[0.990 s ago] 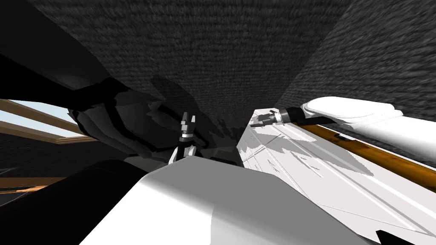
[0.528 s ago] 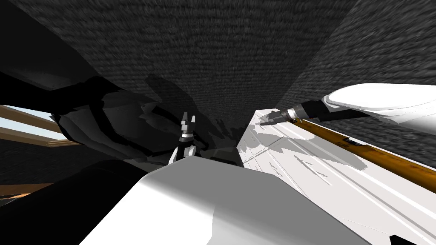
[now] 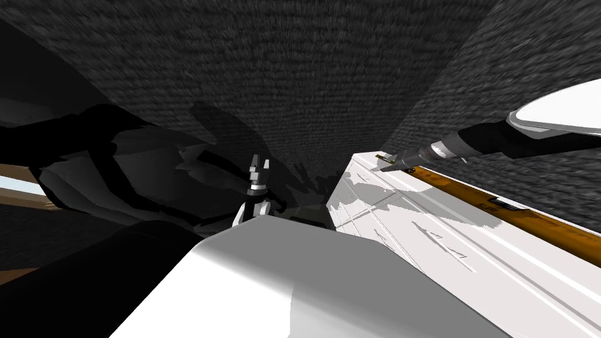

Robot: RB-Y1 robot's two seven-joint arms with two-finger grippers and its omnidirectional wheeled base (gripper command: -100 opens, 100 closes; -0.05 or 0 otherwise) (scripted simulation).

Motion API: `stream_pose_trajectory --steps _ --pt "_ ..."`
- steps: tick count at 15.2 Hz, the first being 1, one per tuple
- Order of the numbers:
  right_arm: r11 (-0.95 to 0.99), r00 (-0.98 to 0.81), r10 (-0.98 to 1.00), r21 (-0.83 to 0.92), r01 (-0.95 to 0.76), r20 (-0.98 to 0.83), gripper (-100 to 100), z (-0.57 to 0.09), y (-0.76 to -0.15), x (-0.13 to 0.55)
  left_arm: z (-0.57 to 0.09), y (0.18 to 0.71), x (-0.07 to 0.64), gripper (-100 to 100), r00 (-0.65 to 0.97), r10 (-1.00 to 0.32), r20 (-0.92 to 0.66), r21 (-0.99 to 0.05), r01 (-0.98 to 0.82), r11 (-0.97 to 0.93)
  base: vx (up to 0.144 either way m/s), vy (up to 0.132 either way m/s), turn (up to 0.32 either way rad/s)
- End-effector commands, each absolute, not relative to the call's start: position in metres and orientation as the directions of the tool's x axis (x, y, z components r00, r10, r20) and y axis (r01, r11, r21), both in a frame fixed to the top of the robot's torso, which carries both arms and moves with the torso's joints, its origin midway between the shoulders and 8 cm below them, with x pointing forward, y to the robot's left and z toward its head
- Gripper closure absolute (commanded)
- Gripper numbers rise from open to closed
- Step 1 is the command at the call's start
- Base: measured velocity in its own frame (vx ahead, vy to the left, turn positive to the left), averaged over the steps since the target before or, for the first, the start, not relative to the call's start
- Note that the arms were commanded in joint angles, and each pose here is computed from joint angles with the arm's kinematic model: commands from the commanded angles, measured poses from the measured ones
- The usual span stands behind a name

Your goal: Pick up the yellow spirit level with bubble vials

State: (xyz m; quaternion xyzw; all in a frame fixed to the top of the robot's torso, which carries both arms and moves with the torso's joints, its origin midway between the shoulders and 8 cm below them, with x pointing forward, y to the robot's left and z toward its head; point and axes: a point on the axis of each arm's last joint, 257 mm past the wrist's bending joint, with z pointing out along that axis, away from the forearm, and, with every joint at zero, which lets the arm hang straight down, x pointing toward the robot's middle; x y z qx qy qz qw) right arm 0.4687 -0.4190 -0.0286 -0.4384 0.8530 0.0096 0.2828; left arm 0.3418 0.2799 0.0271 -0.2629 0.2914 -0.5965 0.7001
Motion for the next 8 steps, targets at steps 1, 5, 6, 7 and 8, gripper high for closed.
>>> stream_pose_trajectory --steps 1,5,6,7,8 --pt "0.676 -0.544 -0.718 -0.247 -0.695 -0.434 -100 -0.019 -0.464 0.454 0.027 0.28 0.342 0 0.119 -0.988 -0.094 -0.716 0.682 0.15 0.089 0.023 -0.028" --pt "0.721 -0.618 -0.687 -0.251 -0.646 -0.382 -100 -0.012 -0.499 0.435 0.027 0.28 0.342 0 0.119 -0.988 -0.094 -0.716 0.682 0.15 0.069 0.014 -0.023" --pt "0.759 -0.678 -0.65 -0.254 -0.599 -0.344 -100 -0.007 -0.527 0.418 0.027 0.28 0.342 0 0.119 -0.988 -0.094 -0.716 0.682 0.15 0.072 0.019 -0.019" --pt "0.76 -0.683 -0.649 -0.248 -0.601 -0.336 -100 -0.011 -0.528 0.416 0.027 0.28 0.342 0 0.119 -0.988 -0.094 -0.716 0.682 0.15 0.067 0.017 -0.032" --pt "0.795 -0.735 -0.606 -0.253 -0.551 -0.304 -100 -0.007 -0.553 0.4 0.027 0.28 0.342 0 0.119 -0.988 -0.094 -0.716 0.682 0.15 0.066 0.018 -0.033"
